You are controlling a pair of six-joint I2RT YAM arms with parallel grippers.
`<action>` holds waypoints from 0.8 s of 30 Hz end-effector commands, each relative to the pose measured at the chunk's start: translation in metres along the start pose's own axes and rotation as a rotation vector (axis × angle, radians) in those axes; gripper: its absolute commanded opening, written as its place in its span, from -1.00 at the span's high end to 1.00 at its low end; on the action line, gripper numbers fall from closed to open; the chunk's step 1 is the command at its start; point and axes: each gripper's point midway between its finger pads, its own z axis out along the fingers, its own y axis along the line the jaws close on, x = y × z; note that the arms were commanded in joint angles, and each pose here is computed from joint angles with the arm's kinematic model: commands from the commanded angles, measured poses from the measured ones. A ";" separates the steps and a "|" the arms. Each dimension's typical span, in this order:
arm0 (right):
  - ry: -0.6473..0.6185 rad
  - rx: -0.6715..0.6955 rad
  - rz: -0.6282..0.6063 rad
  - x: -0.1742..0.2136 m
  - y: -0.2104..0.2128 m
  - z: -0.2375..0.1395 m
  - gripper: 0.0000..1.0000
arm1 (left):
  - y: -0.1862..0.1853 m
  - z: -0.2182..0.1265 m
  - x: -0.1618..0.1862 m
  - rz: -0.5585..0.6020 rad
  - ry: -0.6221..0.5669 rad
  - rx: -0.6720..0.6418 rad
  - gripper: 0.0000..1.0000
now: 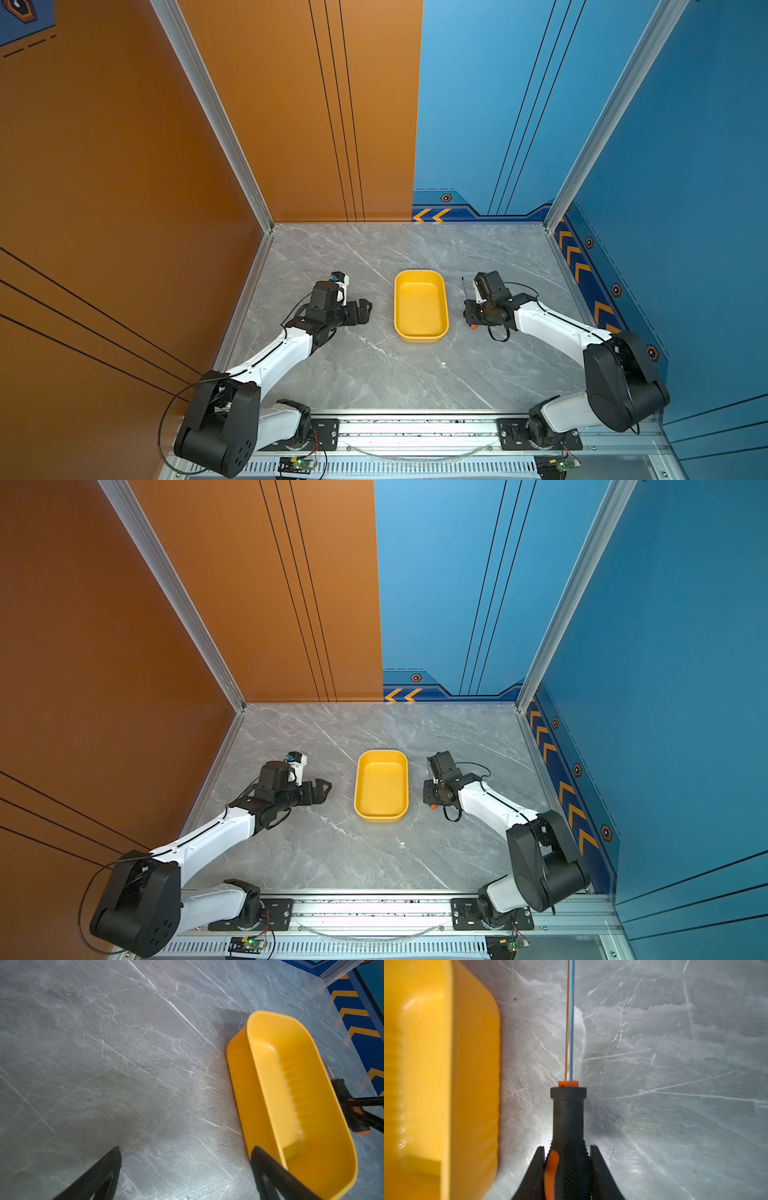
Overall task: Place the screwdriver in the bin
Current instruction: 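Lift the screwdriver with the right gripper and carry it over the yellow bin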
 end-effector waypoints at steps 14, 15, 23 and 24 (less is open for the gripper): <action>-0.317 -0.083 -0.009 -0.062 0.120 -0.088 1.00 | -0.012 0.004 -0.006 -0.006 0.003 0.046 -0.96; -0.327 -0.076 0.010 -0.059 0.127 -0.085 1.00 | -0.012 0.004 -0.006 -0.007 0.004 0.045 -0.96; -0.250 -0.004 0.056 -0.027 0.142 -0.049 1.00 | -0.013 0.003 -0.006 -0.001 0.004 0.047 -0.96; -0.233 0.011 0.060 -0.022 0.140 -0.044 1.00 | -0.013 0.003 -0.006 0.002 0.005 0.046 -0.96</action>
